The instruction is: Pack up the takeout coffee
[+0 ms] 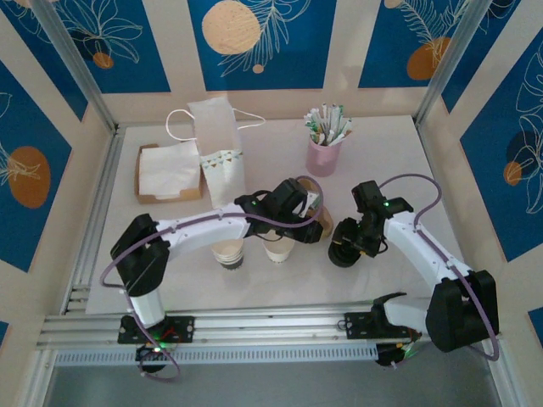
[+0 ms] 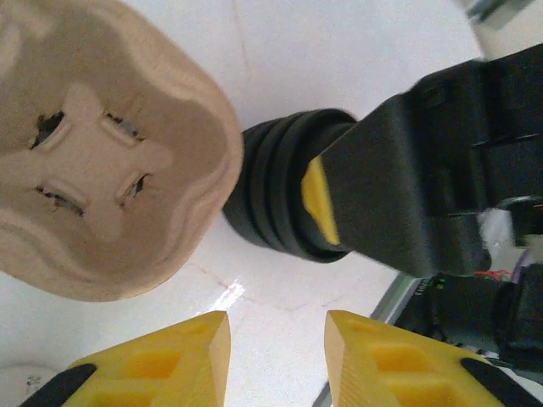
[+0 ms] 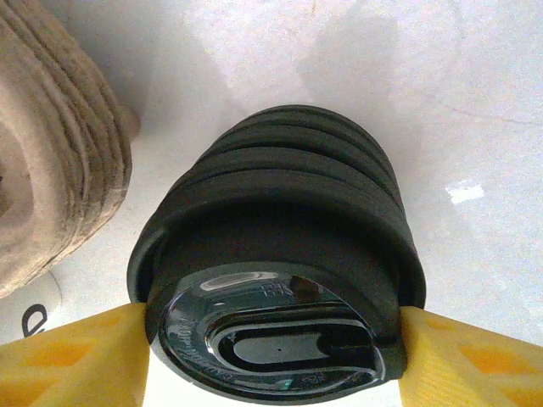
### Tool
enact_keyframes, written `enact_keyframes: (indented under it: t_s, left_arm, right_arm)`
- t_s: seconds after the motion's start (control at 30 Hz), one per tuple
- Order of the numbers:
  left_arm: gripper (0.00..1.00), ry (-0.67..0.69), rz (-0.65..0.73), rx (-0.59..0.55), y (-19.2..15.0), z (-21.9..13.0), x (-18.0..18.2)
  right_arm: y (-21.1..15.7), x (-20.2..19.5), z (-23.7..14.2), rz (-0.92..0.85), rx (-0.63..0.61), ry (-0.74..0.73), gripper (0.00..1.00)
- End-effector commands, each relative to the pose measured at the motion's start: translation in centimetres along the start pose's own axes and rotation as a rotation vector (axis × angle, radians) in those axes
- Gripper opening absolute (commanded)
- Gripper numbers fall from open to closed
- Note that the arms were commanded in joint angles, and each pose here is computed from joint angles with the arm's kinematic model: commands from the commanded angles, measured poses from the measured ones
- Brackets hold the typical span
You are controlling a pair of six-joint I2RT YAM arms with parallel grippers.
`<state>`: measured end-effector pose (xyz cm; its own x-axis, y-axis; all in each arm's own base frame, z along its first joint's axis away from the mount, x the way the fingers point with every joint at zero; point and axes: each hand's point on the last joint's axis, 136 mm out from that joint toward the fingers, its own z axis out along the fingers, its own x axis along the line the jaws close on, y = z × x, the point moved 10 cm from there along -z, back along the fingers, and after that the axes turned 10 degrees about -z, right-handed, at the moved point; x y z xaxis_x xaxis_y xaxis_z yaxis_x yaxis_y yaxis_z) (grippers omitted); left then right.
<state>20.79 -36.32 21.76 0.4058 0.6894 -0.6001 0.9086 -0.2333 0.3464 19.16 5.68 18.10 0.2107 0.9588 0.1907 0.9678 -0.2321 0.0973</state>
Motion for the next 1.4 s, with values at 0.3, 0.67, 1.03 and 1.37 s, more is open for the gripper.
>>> enact_keyframes:
  t_s: [0.3,0.67,1.03,1.37]
  left_arm:
    - [0.36,-0.085,0.021,0.037,1.1,1.2,-2.6]
    - [0.33,-0.281,-0.085,0.037,-1.8,3.5,-6.2]
    - [0.27,-0.225,-0.2,0.01,-2.9,8.5,-2.3]
    - [0.3,-0.22,-0.256,-0.01,-2.0,9.2,0.7]
  right_arm:
    - [1.2,-2.2,-0.6,0.112,-0.017,-0.004,0.7]
    - [1.9,-3.5,-0.7,0.176,-0.021,0.048,0.7]
    - [2.1,-3.6,-0.5,0.191,0.009,0.081,0.7]
    - [2.1,-3.7,-0.5,0.2,0.014,0.085,0.7]
